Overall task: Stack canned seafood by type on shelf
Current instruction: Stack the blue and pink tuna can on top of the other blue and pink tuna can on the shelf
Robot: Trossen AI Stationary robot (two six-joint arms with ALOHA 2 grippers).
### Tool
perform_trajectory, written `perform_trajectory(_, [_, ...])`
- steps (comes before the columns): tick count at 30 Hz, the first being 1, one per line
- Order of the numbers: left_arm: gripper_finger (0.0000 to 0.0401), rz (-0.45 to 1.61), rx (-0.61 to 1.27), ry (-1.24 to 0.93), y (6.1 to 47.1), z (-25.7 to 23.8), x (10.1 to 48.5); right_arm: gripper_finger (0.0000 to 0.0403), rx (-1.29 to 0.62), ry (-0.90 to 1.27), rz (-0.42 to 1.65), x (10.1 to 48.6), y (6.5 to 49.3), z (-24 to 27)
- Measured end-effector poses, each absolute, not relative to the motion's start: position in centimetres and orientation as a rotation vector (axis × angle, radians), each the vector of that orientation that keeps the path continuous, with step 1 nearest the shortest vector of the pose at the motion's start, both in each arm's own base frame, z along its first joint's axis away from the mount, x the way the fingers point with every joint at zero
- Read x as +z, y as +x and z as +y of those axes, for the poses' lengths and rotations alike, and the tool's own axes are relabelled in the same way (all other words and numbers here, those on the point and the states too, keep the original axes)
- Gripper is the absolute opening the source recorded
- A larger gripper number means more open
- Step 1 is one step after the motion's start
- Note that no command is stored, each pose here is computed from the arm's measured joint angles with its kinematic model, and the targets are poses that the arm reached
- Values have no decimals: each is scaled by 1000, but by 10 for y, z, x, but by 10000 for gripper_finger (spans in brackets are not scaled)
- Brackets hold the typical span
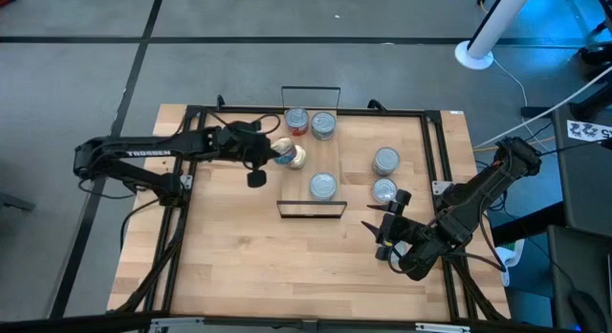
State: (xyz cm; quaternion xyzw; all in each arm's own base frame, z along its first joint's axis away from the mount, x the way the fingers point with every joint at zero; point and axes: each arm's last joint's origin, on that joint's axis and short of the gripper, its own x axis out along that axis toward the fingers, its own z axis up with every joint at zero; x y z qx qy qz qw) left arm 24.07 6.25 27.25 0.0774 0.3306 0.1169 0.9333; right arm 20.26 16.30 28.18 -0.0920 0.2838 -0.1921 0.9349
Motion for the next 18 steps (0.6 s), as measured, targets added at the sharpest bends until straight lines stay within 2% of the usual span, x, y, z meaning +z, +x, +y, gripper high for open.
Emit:
perform_trajectory(9, [0,755,228,339,265,70,248,214,-392,-187,580,282,203,163])
perform_trajectory(18, [0,804,202,378,274,73,234,214,-392,-187,580,282,203,163])
